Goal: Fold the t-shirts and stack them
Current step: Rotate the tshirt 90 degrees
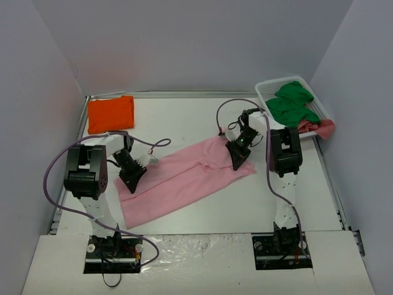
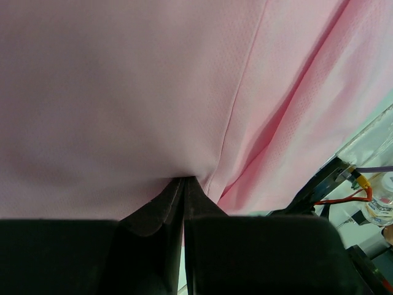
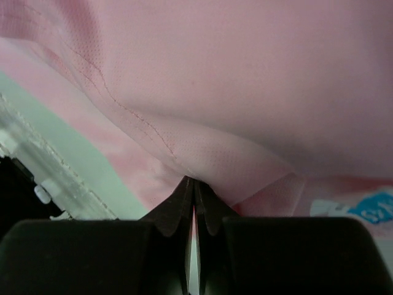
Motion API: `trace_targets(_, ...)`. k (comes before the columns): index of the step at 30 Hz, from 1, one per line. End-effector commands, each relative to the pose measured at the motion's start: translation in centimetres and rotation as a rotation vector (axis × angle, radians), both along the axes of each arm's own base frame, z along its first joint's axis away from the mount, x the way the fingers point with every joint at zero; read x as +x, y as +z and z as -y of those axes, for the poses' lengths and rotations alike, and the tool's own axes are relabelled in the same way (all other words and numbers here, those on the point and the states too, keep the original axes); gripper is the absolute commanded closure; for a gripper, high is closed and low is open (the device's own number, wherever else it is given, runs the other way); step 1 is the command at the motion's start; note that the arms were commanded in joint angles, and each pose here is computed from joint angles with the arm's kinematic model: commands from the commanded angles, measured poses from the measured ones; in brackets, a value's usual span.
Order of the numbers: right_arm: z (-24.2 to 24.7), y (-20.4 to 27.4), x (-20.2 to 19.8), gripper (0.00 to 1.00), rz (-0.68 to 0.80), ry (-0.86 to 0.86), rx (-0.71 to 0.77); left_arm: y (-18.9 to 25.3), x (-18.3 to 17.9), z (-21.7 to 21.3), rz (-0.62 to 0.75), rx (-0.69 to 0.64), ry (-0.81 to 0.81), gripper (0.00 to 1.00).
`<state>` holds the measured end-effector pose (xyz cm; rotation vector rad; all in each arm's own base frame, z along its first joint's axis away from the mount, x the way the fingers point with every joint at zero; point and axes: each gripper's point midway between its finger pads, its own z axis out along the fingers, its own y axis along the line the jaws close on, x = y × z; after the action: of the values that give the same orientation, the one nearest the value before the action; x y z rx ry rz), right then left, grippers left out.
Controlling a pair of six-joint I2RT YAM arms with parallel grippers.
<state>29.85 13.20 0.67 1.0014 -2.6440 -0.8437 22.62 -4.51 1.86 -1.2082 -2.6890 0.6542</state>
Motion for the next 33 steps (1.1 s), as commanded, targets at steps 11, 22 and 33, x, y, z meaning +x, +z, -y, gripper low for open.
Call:
trace_targets(11, -2.3, -4.0, 18.3, 1.00, 0.370, -0.141, -0.029, 2.5, 4.8, 4.5, 0.139, -0.177, 0.026, 0.98)
trace_targets(22, -3.7, -3.7, 27.7, 1.00, 0.675, -0.289, -0.012, 14.1, 11.0, 6.6, 0.524, -0.309, 0.090, 0.98)
trace_targets(33, -7.8, 4.5, 34.1, 1.00, 1.079, -0.310, -0.038, 19.2, 12.4, 1.7, 0.833, -0.082, 0.193, 0.98)
